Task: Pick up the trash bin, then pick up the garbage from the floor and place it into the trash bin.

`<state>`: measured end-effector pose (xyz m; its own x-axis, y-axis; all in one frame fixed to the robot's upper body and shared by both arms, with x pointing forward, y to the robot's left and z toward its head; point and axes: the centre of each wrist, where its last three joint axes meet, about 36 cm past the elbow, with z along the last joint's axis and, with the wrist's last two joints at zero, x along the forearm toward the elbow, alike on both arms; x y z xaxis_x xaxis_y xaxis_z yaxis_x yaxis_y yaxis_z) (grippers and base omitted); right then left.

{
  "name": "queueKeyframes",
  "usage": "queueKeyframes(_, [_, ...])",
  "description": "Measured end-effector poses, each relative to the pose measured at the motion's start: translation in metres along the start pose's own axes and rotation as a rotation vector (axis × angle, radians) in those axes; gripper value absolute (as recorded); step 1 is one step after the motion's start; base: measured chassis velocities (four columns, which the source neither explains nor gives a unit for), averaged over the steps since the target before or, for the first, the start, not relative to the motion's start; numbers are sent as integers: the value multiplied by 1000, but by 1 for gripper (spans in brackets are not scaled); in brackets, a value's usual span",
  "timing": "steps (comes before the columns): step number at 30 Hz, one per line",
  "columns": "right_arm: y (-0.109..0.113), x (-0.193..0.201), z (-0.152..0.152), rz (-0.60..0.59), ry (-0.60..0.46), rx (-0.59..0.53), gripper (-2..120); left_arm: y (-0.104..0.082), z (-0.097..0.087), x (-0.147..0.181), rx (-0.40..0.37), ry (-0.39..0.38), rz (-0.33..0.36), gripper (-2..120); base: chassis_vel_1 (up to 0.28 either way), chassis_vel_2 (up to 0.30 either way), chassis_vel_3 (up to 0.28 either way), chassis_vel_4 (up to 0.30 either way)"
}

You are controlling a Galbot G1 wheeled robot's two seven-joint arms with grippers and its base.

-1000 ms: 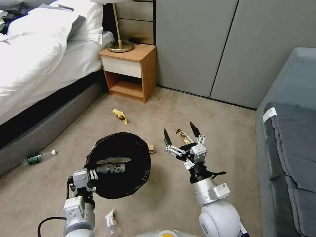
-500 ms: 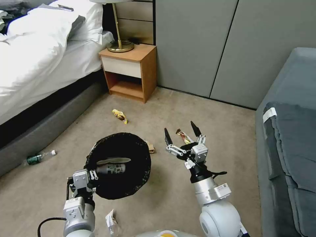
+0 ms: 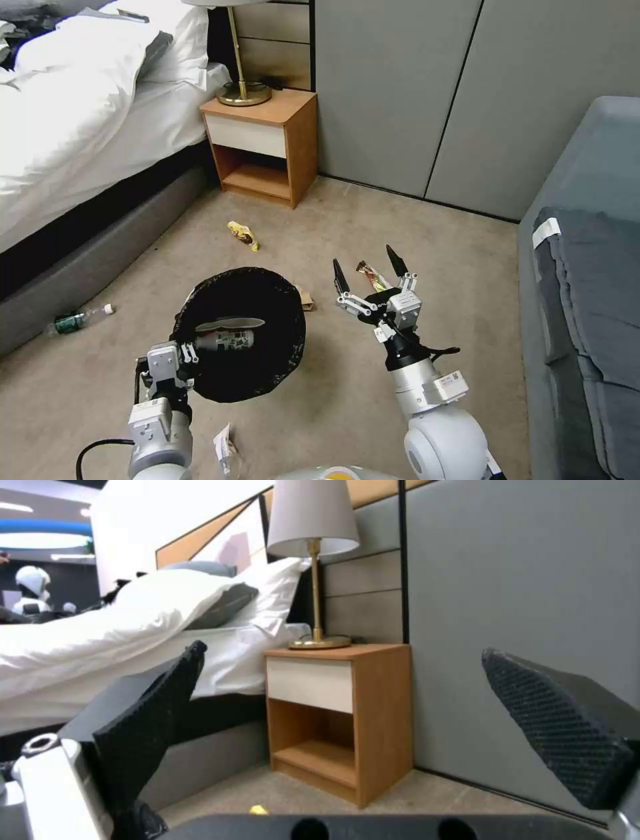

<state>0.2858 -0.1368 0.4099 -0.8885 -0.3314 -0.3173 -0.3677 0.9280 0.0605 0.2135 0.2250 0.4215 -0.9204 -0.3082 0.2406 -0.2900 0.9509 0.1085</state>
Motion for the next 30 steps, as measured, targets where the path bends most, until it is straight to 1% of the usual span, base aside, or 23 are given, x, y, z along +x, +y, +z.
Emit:
queueKeyframes(6, [0,1,1,-3,-1,2,100,0,2,1,-1,5,1,0,-67,48,50,-27])
queueKeyframes(18, [0,1,2,-2,-4,3,100,-1,4,4,-1,8,2,0,-188,171,191,-165])
queueKeyframes(22, [0,1,1,-5,-7,5,100,0,5,5,-2,8,2,0,-65,103,40,-84])
queueKeyframes(30, [-6,1,0,-7,-20,32,100,0,4,4,-2,4,3,0,0,0,0,0])
